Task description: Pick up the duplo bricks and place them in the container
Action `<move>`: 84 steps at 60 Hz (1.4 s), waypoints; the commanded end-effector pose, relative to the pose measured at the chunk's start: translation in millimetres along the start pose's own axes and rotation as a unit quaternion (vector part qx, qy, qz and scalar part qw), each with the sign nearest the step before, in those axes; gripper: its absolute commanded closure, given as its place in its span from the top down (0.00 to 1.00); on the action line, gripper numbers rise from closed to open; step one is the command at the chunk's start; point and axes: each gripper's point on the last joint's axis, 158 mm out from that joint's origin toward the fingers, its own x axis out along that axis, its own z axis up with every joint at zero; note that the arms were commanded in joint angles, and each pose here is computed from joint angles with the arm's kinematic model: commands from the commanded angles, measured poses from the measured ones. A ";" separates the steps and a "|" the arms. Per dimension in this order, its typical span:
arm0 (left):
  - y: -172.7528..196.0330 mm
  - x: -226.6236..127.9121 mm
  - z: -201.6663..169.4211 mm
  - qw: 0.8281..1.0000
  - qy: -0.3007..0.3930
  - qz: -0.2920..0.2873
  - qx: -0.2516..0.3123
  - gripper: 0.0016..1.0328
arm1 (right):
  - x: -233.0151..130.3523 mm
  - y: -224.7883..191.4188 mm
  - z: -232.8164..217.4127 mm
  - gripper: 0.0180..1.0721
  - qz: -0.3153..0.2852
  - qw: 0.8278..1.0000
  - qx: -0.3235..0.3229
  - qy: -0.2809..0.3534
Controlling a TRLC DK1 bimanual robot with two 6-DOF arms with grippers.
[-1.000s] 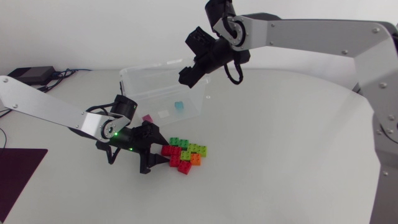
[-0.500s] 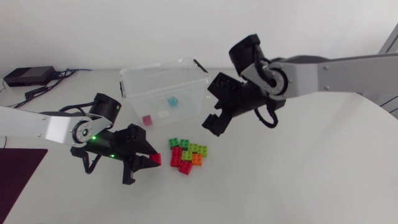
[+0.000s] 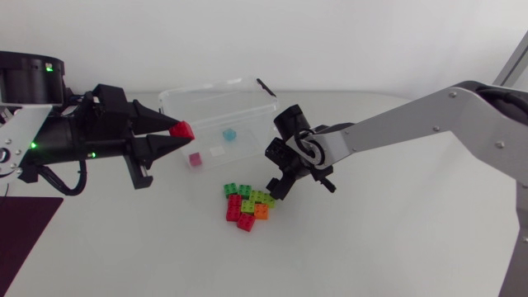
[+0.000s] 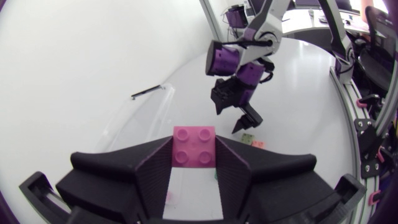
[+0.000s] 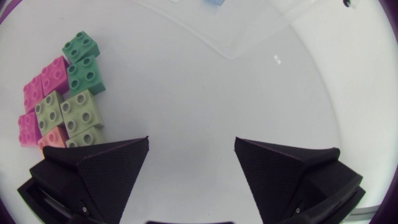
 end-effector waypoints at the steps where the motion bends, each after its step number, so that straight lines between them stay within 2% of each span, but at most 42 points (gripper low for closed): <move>1: 19.1 -5.5 13.6 0.999 -0.021 0.025 -0.028 0.20 | 6.9 16.1 3.2 0.93 0.006 1.000 -0.005 0.005; 5: 27.0 -5.5 15.8 0.998 -0.026 0.035 -0.033 0.20 | 5.2 19.2 5.5 0.86 0.008 1.000 -0.006 0.004; 11: 40.5 -1.8 14.1 0.997 -0.027 0.047 -0.046 0.20 | -9.0 33.4 8.3 0.86 0.045 0.999 -0.013 -0.005; 20: 52.8 9.6 7.9 0.997 -0.018 0.050 -0.052 0.20 | -31.7 72.1 7.3 0.86 0.095 0.994 -0.058 -0.009; 35: 71.6 41.5 -3.7 0.996 0.001 0.056 -0.067 0.21 | -62.1 115.0 8.0 0.86 0.146 0.984 -0.104 -0.011; 39: 78.0 49.0 -3.8 0.996 0.004 0.061 -0.068 0.24 | -72.1 113.9 8.8 0.87 0.148 0.983 -0.105 -0.016; 44: 97.7 60.8 -4.8 0.994 0.008 0.076 -0.079 0.37 | -84.3 111.8 6.9 0.87 0.156 0.982 -0.101 -0.019; 47: 101.6 65.3 -5.4 0.994 0.009 0.076 -0.083 0.38 | -86.9 112.2 3.2 0.87 0.158 0.982 -0.101 -0.017; 53: 119.2 90.0 -15.8 0.992 0.024 0.081 -0.091 0.39 | -83.6 114.4 -5.5 0.87 0.159 0.982 -0.099 -0.010; 59: 121.6 103.6 -20.0 0.992 0.030 0.078 -0.091 0.39 | -74.7 113.4 -11.1 0.87 0.155 0.983 -0.095 -0.002; 63: 119.9 106.4 -20.0 0.992 0.031 0.076 -0.091 0.40 | -69.1 111.2 -13.8 0.87 0.152 0.984 -0.093 0.000; 69: 118.5 106.9 -20.5 0.992 0.033 0.076 -0.091 0.46 | -60.7 107.5 -17.1 0.87 0.149 0.985 -0.088 0.003; 75: 122.9 110.1 -24.5 0.992 0.037 0.081 -0.092 0.47 | -51.8 104.3 -20.2 0.87 0.148 0.985 -0.084 0.009; 80: 126.5 118.9 -31.6 0.991 0.044 0.081 -0.095 0.53 | -46.1 105.7 -21.8 0.87 0.152 0.985 -0.082 0.013; 84: 127.5 125.1 -34.9 0.991 0.048 0.082 -0.095 0.53 | -46.0 106.8 -21.1 0.87 0.153 0.985 -0.083 0.013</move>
